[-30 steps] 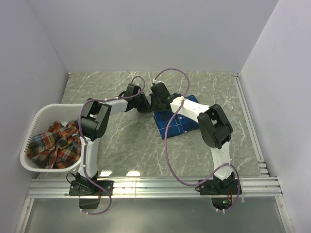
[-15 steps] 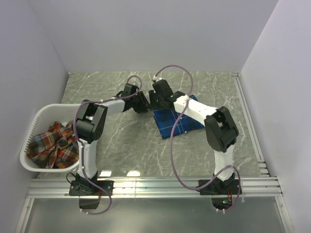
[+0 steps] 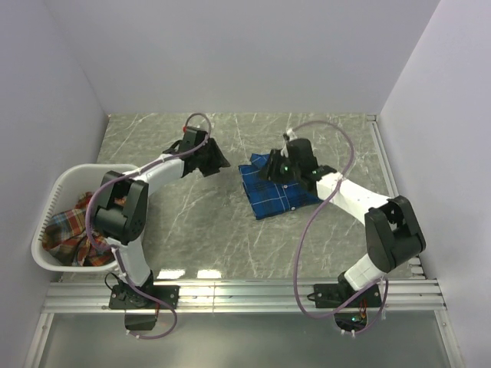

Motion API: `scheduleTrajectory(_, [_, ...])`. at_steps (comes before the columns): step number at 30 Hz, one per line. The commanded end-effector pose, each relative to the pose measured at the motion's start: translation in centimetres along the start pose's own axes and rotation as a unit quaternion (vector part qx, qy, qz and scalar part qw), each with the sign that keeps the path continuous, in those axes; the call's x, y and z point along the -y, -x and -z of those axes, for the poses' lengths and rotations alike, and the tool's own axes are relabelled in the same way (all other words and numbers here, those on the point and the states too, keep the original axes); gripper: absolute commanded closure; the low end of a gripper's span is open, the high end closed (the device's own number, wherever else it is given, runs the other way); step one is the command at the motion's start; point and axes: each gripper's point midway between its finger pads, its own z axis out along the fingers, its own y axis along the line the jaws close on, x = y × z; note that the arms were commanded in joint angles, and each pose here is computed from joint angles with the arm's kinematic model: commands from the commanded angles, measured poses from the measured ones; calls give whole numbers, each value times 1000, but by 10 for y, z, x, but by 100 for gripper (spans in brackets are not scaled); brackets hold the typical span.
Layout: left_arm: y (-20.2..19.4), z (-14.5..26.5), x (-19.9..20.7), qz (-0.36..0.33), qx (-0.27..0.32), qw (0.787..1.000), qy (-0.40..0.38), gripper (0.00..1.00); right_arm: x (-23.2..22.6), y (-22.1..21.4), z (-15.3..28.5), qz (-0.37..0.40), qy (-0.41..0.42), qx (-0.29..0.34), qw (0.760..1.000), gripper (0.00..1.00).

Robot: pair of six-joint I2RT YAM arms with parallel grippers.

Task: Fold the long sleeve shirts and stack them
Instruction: Fold the shirt

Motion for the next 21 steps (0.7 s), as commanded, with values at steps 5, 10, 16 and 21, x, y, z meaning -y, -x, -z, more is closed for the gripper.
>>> scheduleTrajectory(5, [-20, 9, 109, -45, -17, 992, -120, 66, -16, -48, 7, -71, 115, -55, 989, 55])
scheduleTrajectory(10, [-45, -28, 105, -49, -49, 992, -109, 85, 6, -87, -12, -91, 103, -127, 982, 55])
scheduleTrajectory(16, [-65, -71, 67, -46, -76, 994, -65, 98, 28, -121, -24, -122, 83, -186, 972, 55])
scheduleTrajectory(21, [-69, -92, 39, -42, -81, 995, -31, 99, 38, -133, -21, -120, 55, -207, 969, 55])
